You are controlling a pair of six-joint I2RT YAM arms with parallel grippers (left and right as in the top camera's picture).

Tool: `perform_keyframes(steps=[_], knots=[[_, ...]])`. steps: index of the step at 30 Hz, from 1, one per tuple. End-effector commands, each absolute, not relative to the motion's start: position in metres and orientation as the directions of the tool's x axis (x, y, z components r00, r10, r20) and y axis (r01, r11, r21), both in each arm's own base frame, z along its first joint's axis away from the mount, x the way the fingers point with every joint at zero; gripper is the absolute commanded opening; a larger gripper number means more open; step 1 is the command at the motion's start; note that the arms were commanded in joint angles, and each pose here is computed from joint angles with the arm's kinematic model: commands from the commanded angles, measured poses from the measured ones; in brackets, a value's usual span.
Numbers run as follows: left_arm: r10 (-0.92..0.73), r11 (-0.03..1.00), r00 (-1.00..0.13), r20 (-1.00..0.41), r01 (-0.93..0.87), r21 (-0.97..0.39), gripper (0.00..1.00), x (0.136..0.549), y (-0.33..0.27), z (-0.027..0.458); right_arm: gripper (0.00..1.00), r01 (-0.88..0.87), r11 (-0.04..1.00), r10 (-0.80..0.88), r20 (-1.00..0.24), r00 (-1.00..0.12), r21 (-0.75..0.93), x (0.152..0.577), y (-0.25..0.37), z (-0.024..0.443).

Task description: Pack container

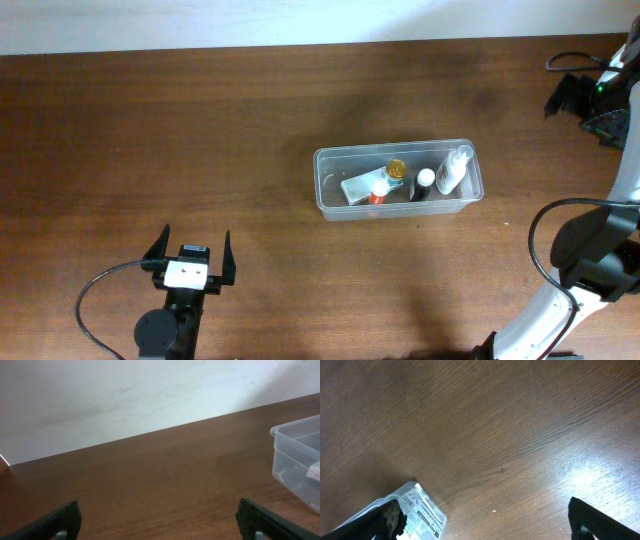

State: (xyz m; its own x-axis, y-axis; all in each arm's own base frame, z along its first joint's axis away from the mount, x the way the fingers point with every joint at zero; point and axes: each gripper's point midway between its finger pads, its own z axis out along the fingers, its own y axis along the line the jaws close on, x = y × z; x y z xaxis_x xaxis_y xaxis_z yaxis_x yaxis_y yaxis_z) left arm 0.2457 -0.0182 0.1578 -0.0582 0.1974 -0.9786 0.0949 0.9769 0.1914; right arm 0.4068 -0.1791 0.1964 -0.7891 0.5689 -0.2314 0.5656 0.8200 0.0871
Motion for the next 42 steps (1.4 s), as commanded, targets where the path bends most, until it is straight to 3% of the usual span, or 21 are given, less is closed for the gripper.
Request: perform_keyframes(steps=[1, 32, 42], knots=[[0.213, 0.974, -0.06, -0.975, 0.086, 0.207, 0.99, 0.245, -0.016, 0.157, 0.98, 0.576, 0.813, 0.579, -0.227, -0.783, 0.087, 0.407, -0.18, 0.195], [0.213, 0.974, -0.059, -0.975, 0.086, 0.207, 0.99, 0.245, -0.016, 0.157, 0.98, 0.576, 0.813, 0.578, -0.235, -0.781, 0.088, 0.406, -0.18, 0.198], [0.213, 0.974, -0.059, -0.975, 0.086, 0.207, 0.99, 0.245, -0.016, 0.157, 0.98, 0.523, 0.852, 0.485, -0.43, -0.762, 0.035, 0.387, -0.155, 0.279]])
